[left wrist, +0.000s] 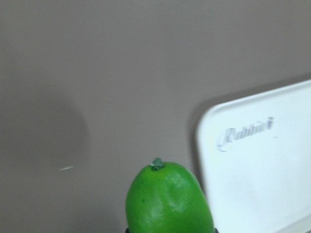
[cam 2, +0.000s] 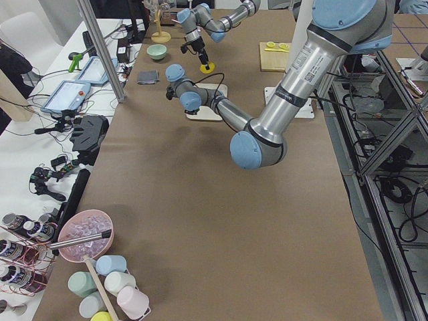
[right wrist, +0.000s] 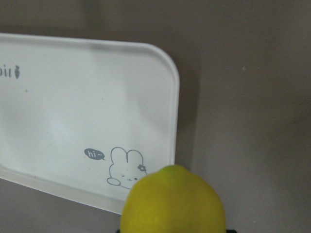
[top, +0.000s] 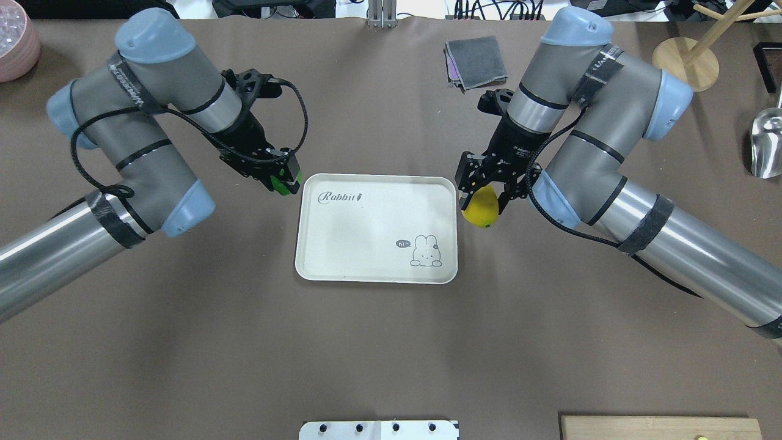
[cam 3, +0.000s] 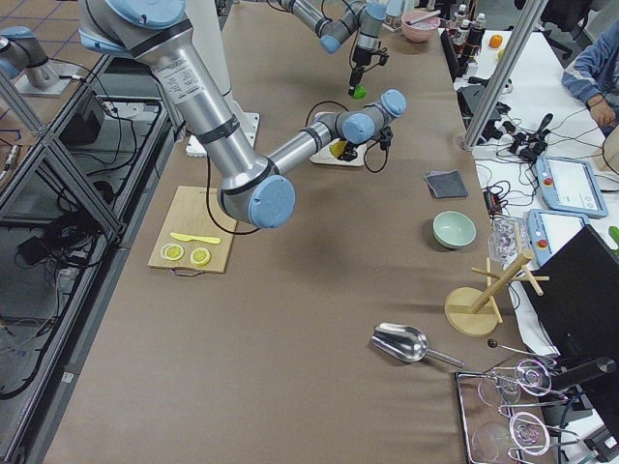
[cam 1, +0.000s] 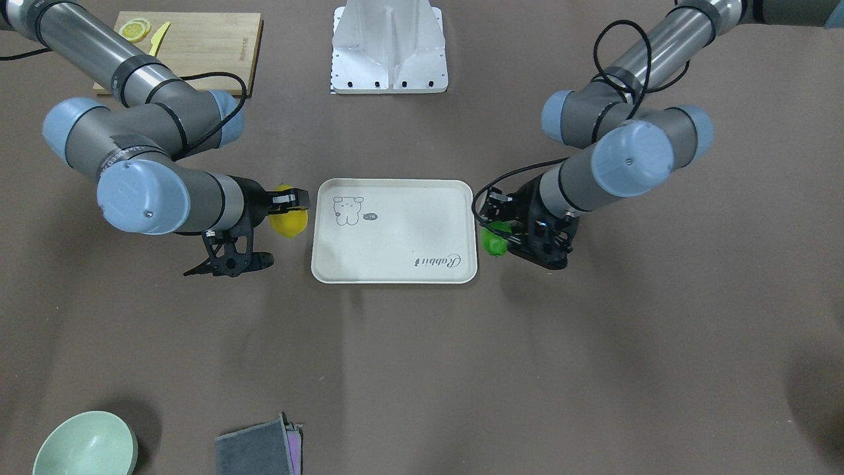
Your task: Place all lemons on tray
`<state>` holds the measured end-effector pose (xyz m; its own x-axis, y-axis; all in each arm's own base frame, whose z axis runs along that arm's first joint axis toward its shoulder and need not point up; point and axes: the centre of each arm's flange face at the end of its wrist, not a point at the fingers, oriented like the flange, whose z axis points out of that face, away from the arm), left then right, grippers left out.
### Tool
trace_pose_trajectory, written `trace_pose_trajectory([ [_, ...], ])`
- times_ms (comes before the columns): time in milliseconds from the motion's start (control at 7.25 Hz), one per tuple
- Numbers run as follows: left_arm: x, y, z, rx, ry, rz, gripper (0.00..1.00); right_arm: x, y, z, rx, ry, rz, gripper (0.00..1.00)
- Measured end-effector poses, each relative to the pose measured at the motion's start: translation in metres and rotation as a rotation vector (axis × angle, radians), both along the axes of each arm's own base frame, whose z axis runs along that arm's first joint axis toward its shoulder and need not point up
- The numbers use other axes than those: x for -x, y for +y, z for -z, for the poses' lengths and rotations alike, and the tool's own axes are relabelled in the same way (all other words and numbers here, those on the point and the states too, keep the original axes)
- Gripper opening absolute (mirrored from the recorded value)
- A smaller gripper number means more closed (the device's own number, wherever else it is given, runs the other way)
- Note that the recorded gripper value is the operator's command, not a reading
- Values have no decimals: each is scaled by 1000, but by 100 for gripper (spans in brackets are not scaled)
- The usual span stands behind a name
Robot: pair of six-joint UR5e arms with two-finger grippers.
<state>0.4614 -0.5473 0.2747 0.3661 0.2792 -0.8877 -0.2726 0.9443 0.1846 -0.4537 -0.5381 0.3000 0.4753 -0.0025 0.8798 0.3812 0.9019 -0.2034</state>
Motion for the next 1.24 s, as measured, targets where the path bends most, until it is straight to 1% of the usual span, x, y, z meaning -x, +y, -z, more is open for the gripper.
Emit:
trace_pose_trajectory([
  [138,-27,13,10,-14,6,16,0,21,11,7,-3,-1,29,13],
  [276,-46,24,16,-15,16,38,0,36,16,11,-7,0,48,13],
  [414,-60,32,19,-12,24,54,0,48,15,12,-25,-4,57,13],
  [552,-68,38,21,-12,26,65,32,57,12,11,-66,-14,52,13],
  [690,-72,40,21,-3,24,72,98,66,7,10,-107,-21,43,14],
  [828,-73,42,20,13,22,80,99,72,5,10,-133,-23,36,15],
  [966,-73,43,19,26,24,87,98,76,4,9,-142,-23,34,16],
  [1103,-69,45,17,41,30,99,98,78,3,7,-139,-19,32,17],
  [1241,-57,43,15,63,35,126,98,78,1,5,-131,-14,29,19],
])
